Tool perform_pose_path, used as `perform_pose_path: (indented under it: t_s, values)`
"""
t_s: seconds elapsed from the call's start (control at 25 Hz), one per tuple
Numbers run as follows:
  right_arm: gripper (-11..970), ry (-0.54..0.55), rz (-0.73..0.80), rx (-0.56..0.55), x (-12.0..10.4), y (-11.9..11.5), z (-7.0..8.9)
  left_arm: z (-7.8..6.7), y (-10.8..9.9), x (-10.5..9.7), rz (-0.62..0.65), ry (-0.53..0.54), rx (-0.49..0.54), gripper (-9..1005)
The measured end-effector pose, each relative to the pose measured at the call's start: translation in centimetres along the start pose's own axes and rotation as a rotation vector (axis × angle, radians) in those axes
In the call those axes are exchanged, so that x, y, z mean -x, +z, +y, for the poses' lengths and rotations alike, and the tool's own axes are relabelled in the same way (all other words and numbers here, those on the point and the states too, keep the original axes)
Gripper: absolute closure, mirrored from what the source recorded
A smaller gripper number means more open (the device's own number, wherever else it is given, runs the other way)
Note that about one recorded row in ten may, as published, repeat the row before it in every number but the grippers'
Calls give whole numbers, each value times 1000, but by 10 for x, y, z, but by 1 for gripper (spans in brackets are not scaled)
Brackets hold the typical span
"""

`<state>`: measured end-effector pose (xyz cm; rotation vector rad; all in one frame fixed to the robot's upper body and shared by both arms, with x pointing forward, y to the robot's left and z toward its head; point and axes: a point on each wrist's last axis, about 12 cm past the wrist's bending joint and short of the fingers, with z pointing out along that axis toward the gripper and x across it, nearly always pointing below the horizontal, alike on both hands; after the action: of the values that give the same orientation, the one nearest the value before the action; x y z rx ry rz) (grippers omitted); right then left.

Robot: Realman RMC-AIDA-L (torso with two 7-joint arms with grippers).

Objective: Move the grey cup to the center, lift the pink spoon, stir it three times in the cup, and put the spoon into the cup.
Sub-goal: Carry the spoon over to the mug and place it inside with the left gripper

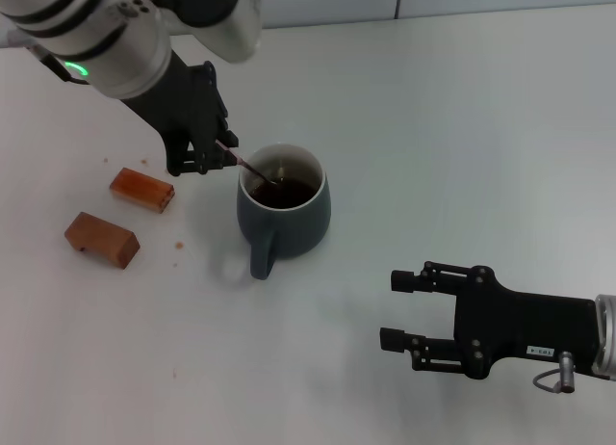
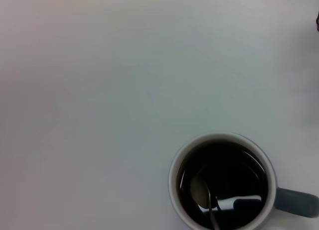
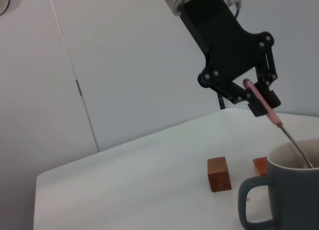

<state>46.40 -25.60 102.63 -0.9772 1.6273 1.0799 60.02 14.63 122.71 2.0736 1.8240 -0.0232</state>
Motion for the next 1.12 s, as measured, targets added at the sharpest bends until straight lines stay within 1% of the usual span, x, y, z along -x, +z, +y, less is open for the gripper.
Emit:
perform_pose_path:
  t_s: [0.16,0.4,0.56,0.64,0.84,0.96,1.04,1.12]
  values:
    - [214,0,1,-1,0,0,0,-2,3,7,10,30,-9,846]
    - [213,-4,3,-3,1,0,-1,-10,0,6,41,49,-63,844]
    - [213,-7,4,-2,1,0,-2,-7,-5,5,54,45,-36,842]
    - [213,-7,5,-2,1,0,-2,-3,-6,7,41,41,2,842]
    - [214,-8,8,-1,1,0,-2,3,-3,12,28,50,35,840]
    - [214,-6,9,-1,1,-1,-2,2,-2,16,18,62,30,839]
    - [214,-6,10,-1,0,-1,-1,-4,1,23,11,98,4,838]
    - [213,-6,11,-1,0,-1,-1,-6,1,24,14,105,-4,837]
